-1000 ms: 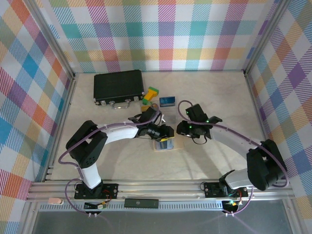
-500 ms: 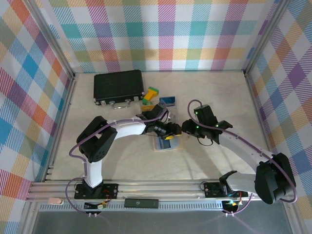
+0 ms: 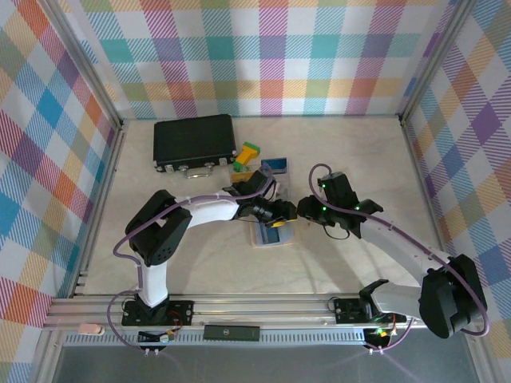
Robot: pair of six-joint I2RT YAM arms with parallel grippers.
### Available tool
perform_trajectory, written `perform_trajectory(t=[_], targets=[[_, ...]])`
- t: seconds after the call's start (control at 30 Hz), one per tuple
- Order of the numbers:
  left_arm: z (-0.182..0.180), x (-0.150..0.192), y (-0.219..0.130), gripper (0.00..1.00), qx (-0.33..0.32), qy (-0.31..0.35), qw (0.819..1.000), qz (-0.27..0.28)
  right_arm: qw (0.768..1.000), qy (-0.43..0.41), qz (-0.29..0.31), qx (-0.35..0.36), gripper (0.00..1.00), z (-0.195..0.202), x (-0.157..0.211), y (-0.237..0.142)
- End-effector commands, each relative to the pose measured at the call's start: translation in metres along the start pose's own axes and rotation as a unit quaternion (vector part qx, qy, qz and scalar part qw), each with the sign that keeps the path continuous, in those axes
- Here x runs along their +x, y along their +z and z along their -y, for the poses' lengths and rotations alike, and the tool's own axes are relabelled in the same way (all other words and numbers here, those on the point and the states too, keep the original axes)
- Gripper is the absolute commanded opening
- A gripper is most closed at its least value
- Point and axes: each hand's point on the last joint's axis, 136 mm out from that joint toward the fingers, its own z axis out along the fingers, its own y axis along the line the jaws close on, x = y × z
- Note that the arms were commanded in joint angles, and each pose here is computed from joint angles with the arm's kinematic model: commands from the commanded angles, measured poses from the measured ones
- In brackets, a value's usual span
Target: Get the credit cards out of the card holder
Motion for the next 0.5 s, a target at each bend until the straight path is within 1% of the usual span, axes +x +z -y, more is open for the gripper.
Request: perform_trajectory(t=[0.0,0.1,0.3,0.4,0.47], targets=[[0.005,-0.005,0.007,0.49,0.003,0.007,1.0,-0.002,1.0,0.006,0.009,-0.01,0.35,-0.001,-0.002,-0.004],[-0.003,-0.002,0.018,0.48,-0.009,0.002,1.0,-0.017,1.0,0.014,0.01,0.001,0.35,0.006,0.0,-0.003],[-0.012,0.003,0.032,0.47,-0.044,0.016,0.998,-0.032,0.999,0.031,0.008,0.019,0.35,0.017,0.003,-0.001],[-0.012,0.002,0.033,0.47,-0.049,0.016,0.998,-0.032,0.999,0.035,0.008,0.022,0.35,0.019,0.003,0.0],[-0.008,-0.001,0.026,0.47,-0.05,0.017,0.998,-0.023,0.999,0.036,0.008,0.021,0.35,0.02,0.003,0.0]])
